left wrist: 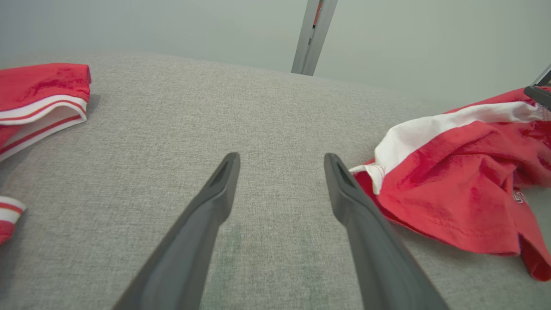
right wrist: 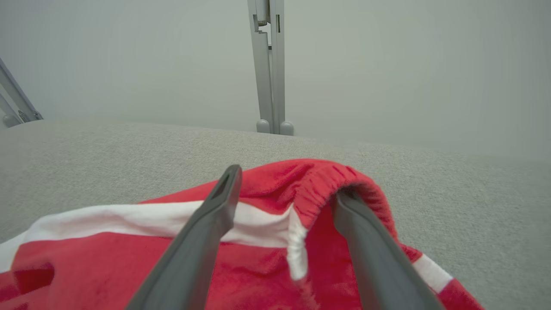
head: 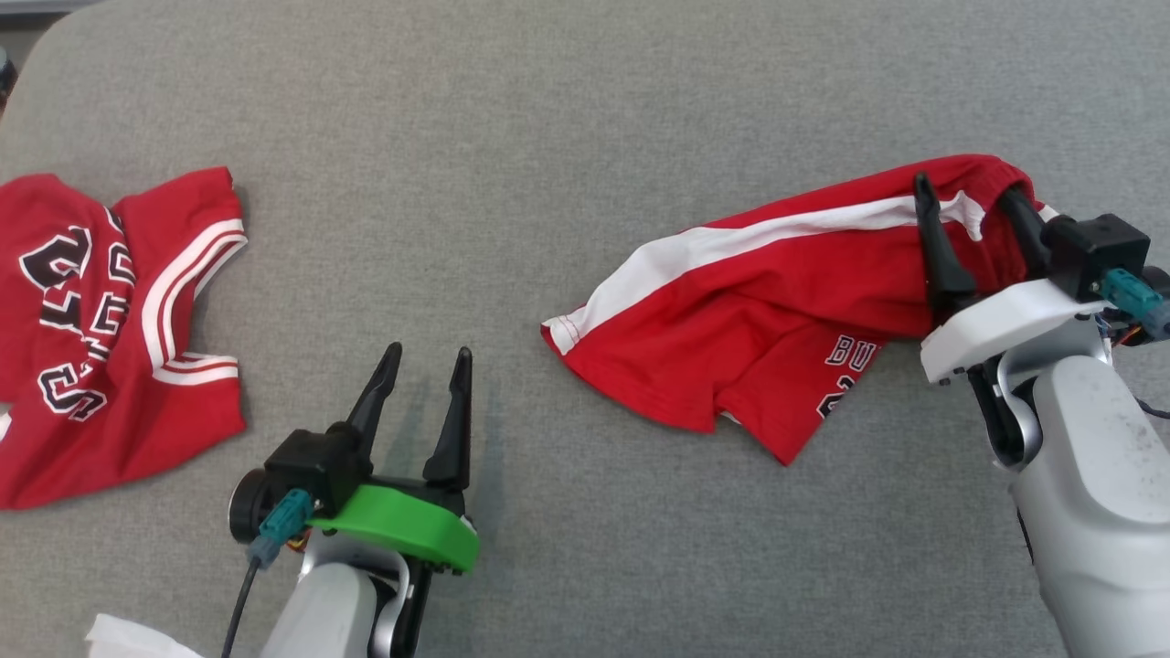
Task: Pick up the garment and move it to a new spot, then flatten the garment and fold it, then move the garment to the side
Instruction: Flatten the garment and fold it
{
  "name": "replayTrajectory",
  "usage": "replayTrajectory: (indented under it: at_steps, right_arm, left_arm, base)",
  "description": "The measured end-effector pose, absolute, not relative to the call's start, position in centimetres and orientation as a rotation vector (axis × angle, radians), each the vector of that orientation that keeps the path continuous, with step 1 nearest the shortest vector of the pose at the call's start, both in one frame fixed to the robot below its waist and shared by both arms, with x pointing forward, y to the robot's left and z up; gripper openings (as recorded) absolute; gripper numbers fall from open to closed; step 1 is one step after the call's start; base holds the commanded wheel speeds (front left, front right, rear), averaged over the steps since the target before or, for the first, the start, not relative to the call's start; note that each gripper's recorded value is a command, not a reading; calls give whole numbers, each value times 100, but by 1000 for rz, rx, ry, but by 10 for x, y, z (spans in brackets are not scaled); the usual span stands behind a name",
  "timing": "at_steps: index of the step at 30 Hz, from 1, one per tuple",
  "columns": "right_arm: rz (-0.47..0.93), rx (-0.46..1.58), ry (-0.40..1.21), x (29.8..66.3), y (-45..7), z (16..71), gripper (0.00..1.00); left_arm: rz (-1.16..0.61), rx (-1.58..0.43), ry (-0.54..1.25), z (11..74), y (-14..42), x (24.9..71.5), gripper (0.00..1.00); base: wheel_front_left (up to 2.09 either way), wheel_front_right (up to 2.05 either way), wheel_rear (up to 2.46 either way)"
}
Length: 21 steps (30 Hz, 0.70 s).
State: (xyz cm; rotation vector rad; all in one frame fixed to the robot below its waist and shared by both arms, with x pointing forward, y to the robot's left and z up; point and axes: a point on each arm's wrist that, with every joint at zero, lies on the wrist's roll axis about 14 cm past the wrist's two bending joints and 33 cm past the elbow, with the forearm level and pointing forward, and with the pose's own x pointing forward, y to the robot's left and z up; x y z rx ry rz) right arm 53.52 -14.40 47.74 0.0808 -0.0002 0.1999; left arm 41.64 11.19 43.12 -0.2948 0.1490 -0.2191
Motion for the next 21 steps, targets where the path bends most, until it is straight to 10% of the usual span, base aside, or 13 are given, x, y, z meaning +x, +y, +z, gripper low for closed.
replayTrajectory:
  at_steps: [21]
  right_arm:
    - [51, 59, 39, 412, -191, 473, 100]
  left_arm:
    - [-159, -201, 137, 441, 126, 362, 100]
  base:
    - [0, 0, 0]
